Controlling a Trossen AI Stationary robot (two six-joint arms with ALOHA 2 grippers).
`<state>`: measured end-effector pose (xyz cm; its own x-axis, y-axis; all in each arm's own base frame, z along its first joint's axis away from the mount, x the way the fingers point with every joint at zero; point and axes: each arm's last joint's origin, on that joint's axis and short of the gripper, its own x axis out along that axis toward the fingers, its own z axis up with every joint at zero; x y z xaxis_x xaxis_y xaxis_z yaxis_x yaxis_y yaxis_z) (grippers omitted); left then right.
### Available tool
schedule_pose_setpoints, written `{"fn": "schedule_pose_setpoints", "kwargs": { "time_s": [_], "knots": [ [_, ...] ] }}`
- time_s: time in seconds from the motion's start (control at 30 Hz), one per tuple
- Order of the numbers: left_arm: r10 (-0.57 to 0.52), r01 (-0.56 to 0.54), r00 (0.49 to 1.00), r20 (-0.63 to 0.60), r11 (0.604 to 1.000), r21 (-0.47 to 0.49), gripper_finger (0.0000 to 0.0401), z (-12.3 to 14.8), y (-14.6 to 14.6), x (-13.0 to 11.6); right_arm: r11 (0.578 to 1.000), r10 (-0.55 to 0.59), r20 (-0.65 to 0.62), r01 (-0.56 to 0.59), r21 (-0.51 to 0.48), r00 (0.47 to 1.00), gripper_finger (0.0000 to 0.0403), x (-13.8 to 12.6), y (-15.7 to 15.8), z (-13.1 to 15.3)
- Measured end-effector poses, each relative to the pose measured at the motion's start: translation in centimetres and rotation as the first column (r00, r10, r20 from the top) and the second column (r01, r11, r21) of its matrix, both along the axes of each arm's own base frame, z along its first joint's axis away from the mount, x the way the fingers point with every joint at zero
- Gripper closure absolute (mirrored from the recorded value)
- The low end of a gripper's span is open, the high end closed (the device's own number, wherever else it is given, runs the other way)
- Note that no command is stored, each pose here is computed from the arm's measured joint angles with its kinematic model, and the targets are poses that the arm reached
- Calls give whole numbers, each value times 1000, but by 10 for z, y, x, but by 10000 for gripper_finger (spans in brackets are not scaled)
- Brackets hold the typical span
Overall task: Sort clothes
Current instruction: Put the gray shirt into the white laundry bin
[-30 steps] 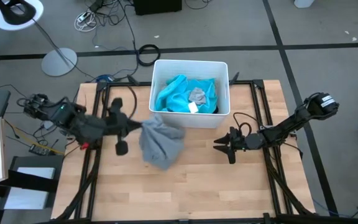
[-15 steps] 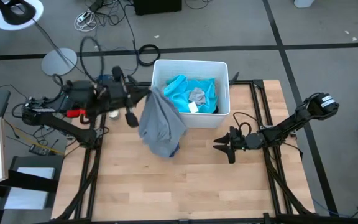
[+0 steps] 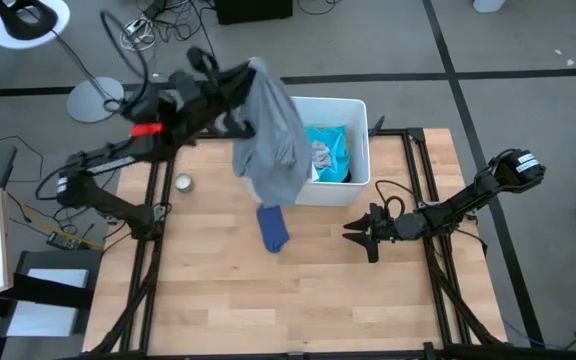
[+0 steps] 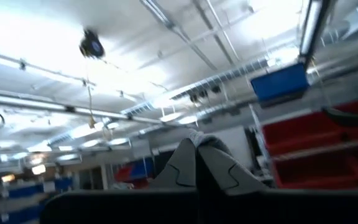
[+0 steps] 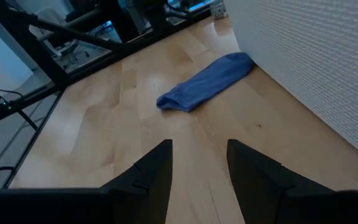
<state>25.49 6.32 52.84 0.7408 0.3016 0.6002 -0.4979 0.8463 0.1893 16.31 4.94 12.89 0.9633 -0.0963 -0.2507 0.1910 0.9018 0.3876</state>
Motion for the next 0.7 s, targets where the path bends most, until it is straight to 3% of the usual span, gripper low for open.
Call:
{"fn": "schedule_pose_setpoints", "kwargs": {
  "time_s": [0.23, 0.33, 0.5, 0.7],
  "knots": [
    [38, -43, 994, 98, 998, 48, 401, 28, 44, 51, 999, 11, -4, -11, -45, 1000, 250, 0, 0, 0],
    [34, -37, 997, 65, 998, 53, 401, 33, 59, 74, 999, 11, -4, -11, -45, 1000, 250, 0, 0, 0],
    [1, -1, 986, -165, 1000, -1, 401, 23, 72, 103, 999, 12, -4, -12, -45, 1000, 250, 0, 0, 0],
    [-21, -64, 853, -522, 987, -144, 398, -15, 79, 118, 999, 12, -5, -13, -46, 1000, 250, 0, 0, 0]
  ]
}}
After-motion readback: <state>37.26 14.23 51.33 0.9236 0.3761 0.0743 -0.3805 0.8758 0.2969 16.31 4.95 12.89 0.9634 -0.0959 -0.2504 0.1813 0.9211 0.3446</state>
